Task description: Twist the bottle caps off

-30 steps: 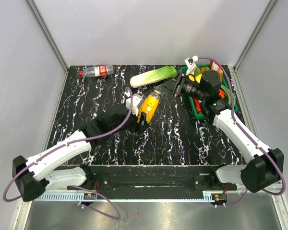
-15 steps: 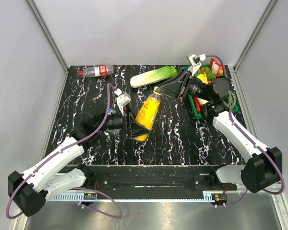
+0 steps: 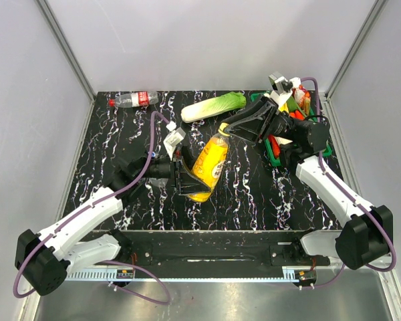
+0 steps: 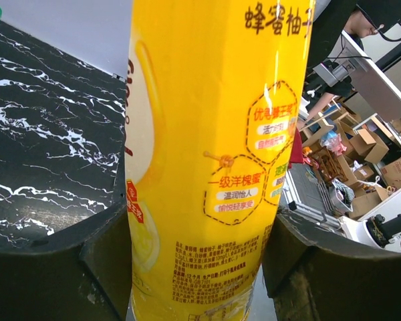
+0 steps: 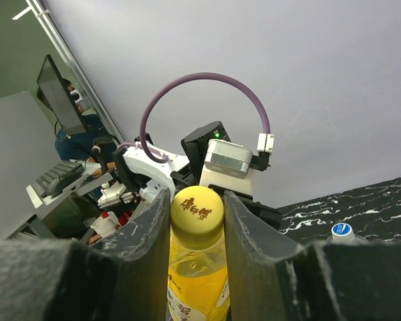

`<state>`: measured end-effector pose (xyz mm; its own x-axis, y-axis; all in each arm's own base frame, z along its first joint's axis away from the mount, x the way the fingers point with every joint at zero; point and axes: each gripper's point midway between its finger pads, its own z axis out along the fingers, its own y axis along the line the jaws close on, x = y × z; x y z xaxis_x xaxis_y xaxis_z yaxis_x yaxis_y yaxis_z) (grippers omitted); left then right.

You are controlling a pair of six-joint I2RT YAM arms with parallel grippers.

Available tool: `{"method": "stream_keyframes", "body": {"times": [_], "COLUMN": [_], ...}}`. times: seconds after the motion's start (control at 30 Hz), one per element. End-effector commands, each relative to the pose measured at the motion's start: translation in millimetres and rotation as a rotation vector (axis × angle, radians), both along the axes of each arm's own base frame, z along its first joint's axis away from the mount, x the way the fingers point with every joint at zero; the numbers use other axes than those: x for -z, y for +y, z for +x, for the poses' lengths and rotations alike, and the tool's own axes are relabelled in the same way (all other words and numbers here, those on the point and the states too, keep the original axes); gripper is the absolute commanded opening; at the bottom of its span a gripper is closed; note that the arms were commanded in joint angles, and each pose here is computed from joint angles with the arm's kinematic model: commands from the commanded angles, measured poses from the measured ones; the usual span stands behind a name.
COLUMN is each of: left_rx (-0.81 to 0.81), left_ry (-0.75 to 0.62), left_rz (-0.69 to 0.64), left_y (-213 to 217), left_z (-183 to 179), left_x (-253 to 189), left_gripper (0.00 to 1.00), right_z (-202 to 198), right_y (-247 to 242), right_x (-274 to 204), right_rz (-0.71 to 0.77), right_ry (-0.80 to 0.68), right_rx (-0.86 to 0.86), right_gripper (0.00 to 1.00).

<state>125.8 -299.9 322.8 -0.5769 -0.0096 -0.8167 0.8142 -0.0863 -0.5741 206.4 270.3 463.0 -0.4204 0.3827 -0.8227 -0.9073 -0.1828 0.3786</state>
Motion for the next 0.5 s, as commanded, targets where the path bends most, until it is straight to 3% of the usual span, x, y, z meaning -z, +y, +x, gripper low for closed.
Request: {"method": "stream_keyframes", "body": {"times": [0.0, 0.07, 0.13, 0.23, 0.47], "left_rx": [-0.011, -0.026, -0.041, -0.053, -0.109], "left_ry": [-0.177, -0.174, -0.169, -0.169, -0.167], "left_rz": [-0.100, -0.087, -0.069, -0.057, 0.015], "left_y": [2.5, 3.0, 3.2, 3.6, 6.4], "left_z": [-0.3, 1.9, 4.2, 5.2, 13.3], "left_x": [-38.1, -34.6, -30.1, -27.7, -18.0], "left_gripper": [0.05, 0.04, 0.04, 0.05, 0.04], "right_z": [-12.8, -14.2, -16.4, -18.6, -11.0], "right_y": [0.9, 0.1, -1.5, -4.4, -7.0], "right_x": [8.2, 4.2, -0.5, -7.5, -15.5], "right_rz": [-0.056, -0.050, -0.043, -0.030, -0.033], "right_ry": [-0.018, -0.022, -0.026, -0.033, -0.009], "right_rx": [-0.052, -0.052, -0.049, -0.039, 0.034], "right_gripper": [0.37, 0.62, 0.81, 1.00, 1.00]}}
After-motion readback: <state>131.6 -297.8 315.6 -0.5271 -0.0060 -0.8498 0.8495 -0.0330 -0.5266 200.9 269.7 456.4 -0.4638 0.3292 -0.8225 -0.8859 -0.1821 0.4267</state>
